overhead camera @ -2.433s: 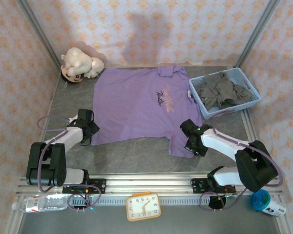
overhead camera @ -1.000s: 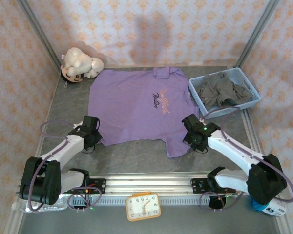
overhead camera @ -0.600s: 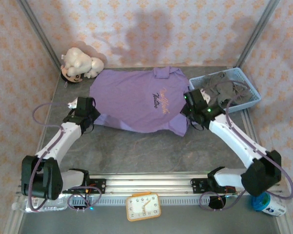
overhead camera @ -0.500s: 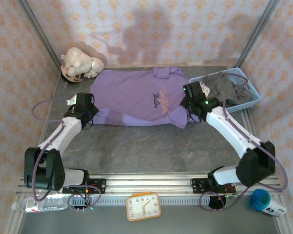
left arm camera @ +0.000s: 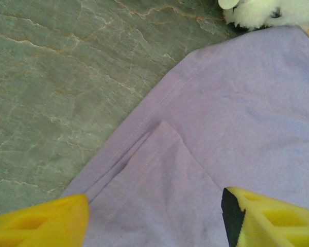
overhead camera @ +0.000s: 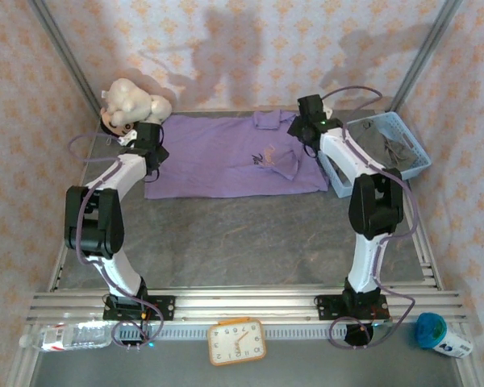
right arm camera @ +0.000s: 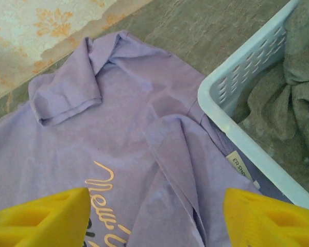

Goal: Fold and stack the mixed laundry pile

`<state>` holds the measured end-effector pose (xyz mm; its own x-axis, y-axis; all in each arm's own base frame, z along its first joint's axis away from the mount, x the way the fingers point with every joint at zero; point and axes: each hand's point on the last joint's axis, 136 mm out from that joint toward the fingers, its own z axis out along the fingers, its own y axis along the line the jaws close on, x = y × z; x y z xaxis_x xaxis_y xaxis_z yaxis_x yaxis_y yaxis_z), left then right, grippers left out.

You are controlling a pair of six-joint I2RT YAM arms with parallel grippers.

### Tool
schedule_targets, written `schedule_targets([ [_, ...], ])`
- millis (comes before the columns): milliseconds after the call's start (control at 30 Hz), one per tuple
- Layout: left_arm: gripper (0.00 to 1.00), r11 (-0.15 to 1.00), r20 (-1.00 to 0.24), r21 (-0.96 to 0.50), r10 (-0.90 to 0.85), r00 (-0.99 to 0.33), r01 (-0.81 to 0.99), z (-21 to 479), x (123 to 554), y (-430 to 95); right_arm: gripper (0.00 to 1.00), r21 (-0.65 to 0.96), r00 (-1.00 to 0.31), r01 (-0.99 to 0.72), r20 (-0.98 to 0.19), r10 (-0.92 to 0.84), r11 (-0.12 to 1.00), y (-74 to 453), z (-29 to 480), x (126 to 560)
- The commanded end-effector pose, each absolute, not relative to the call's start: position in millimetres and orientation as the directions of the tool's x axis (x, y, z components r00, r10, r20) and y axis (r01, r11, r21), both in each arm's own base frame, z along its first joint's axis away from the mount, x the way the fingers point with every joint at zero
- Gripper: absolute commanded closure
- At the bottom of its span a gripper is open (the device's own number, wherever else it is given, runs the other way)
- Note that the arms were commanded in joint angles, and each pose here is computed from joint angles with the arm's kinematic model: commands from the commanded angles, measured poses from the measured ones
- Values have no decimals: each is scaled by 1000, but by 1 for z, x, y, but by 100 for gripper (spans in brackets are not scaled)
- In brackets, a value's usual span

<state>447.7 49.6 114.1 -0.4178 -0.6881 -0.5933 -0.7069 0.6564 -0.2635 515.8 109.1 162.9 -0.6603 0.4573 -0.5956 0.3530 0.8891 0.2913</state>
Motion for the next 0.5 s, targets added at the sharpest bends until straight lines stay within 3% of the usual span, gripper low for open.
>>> schedule_targets([
  [0,33,688,-626,-277,-659,-417,-671,130,438,45,36,282,-696,303,-587,414,910,112,172,487],
  [167,39,759,-586,-299,-625,-516,-579,114,437,2,46,243,-765,299,-517,384,923,120,135,448],
  [300,42,749,-522,-297,-646,-556,-592,80,433,-12,58,216,-792,333,-464,396,918,119,103,437],
  [467,43,710,-450,-285,-692,-564,-644,35,420,-14,60,213,-819,350,-402,409,912,125,69,434],
])
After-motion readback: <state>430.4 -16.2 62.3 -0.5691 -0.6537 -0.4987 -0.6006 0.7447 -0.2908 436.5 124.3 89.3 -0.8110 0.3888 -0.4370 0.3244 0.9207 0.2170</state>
